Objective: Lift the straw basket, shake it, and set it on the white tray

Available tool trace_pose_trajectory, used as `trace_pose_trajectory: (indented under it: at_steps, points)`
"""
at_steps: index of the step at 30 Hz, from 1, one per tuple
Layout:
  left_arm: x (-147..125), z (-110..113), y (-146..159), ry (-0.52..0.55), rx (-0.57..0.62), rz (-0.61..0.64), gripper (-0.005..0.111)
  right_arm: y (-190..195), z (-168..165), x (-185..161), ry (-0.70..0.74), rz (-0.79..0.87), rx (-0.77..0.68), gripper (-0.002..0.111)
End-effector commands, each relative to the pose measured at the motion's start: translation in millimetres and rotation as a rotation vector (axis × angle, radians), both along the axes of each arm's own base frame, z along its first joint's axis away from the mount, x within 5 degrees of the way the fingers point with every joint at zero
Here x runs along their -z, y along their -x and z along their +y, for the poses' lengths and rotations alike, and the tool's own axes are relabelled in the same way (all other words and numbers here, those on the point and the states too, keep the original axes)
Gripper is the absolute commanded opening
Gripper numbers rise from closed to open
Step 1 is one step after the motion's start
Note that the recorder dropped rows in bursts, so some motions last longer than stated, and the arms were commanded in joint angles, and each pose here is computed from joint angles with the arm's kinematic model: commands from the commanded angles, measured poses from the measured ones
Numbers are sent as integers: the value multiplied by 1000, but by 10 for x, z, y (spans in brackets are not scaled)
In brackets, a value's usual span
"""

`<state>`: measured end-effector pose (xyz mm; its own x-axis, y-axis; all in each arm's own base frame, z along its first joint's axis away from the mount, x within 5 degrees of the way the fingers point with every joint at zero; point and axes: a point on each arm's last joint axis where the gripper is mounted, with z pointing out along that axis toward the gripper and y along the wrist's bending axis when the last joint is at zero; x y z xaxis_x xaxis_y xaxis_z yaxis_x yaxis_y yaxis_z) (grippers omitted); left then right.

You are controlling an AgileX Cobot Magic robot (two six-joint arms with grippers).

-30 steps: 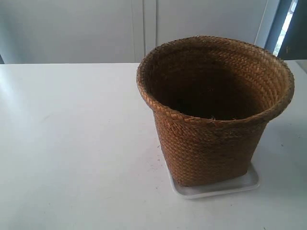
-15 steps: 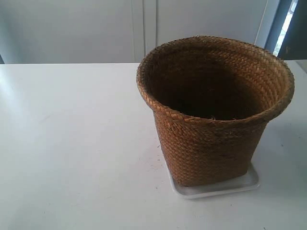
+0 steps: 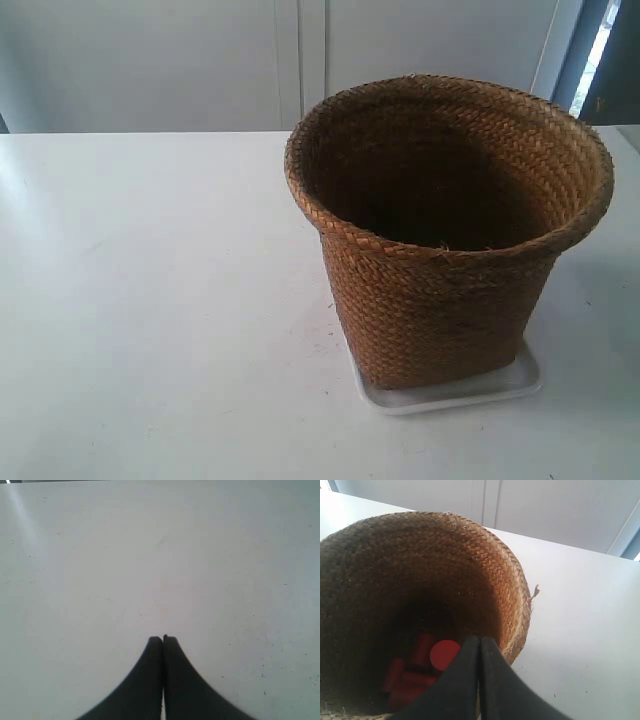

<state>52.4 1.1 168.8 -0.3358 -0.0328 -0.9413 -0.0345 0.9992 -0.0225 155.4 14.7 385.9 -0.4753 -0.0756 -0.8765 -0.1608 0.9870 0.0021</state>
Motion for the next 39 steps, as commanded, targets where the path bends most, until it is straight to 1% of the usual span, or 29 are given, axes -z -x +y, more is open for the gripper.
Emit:
trace_pose_trajectory:
  at_steps: [1, 16, 21, 25, 27, 31, 34, 35, 36, 37, 38, 39]
  points:
    - [4, 2, 0, -3, -2, -6, 0, 0, -5, 7, -6, -11, 6, 0]
    - [4, 2, 0, -3, -2, -6, 0, 6, -5, 5, -6, -11, 5, 0]
    - [4, 2, 0, -3, -2, -6, 0, 144, -14, -74, 6, -72, 7, 0]
    - [4, 2, 0, -3, -2, -6, 0, 359, -22, -64, 48, -133, -9, 0]
    - [4, 2, 0, -3, -2, -6, 0, 469, -29, 13, 58, -163, -6, 0]
    - [4, 2, 0, -3, -2, -6, 0, 612, -53, 273, 71, -234, 14, 0]
    - [4, 2, 0, -3, -2, -6, 0, 771, -80, 654, 73, -347, 45, 0]
    - [4, 2, 0, -3, -2, -6, 0, 796, -84, 745, 72, -361, 50, 0]
    - [4, 2, 0, -3, -2, -6, 0, 830, -90, 927, 72, -374, 57, 0]
    - [4, 2, 0, -3, -2, -6, 0, 846, -93, 1009, 71, -384, 61, 0]
    - [4, 2, 0, -3, -2, -6, 0, 867, -102, 1163, 70, -417, 72, 0]
    - [4, 2, 0, -3, -2, -6, 0, 873, -108, 1209, 69, -446, 80, 0]
